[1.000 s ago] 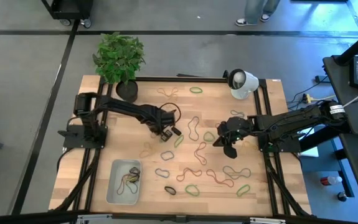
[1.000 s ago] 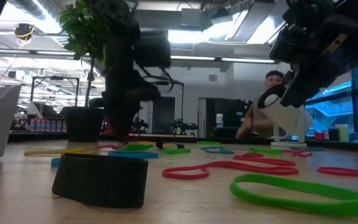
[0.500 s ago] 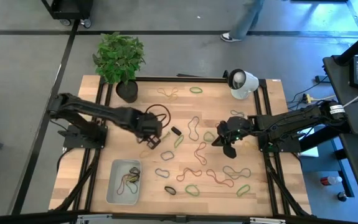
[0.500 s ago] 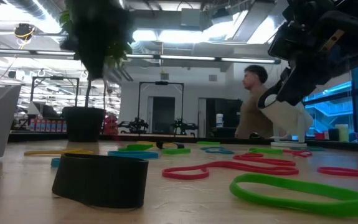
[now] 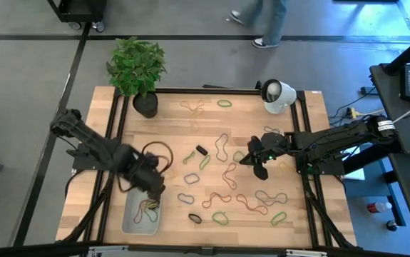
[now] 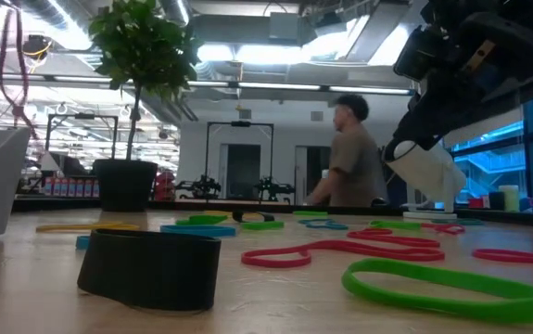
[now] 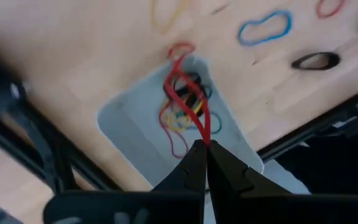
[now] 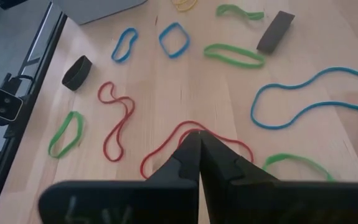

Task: Pick and place rubber bands into bin
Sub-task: Put the red rubber band into the bin

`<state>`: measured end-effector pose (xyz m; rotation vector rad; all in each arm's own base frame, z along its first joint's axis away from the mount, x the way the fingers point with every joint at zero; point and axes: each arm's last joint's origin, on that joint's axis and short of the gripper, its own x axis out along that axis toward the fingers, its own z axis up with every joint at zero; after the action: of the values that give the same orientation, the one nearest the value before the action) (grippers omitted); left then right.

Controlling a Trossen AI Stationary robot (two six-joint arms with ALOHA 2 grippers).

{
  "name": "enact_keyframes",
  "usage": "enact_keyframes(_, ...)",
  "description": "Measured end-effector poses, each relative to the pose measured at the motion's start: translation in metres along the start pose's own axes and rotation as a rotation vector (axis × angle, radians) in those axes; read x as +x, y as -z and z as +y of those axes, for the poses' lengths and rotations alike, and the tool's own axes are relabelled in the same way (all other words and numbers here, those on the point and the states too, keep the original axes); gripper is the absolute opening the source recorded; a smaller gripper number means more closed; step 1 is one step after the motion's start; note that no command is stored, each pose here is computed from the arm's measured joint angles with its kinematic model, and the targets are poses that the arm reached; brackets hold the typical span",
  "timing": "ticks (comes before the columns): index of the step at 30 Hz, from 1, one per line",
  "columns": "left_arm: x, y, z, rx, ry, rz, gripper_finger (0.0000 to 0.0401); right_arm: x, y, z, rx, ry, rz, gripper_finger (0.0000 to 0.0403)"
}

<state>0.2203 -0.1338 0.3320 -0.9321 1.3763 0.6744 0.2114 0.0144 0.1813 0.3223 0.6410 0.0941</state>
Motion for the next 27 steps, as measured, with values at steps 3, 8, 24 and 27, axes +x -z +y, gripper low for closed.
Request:
enact_keyframes(3, 0.009, 0.018, -0.005, -0.043, -0.029, 0.008, 0.0002, 0.000, 0.000, 0.000, 0.000, 0.000, 0.000, 0.0007)
enact_keyframes(8, 0.029, 0.041, -0.016, -0.073, -0.085, 0.042, 0.0002, 0.000, 0.000, 0.000, -0.022, -0.001, -0.004, 0.0007)
enact_keyframes(24, 0.080, 0.071, -0.045, -0.134, -0.122, 0.044, 0.0002, 0.000, -0.001, 0.000, -0.025, -0.003, -0.011, 0.0007)
enact_keyframes(27, 0.089, 0.064, -0.042, -0.167, -0.205, -0.049, 0.0004, 0.000, -0.001, 0.000, -0.020, -0.003, -0.011, 0.0007)
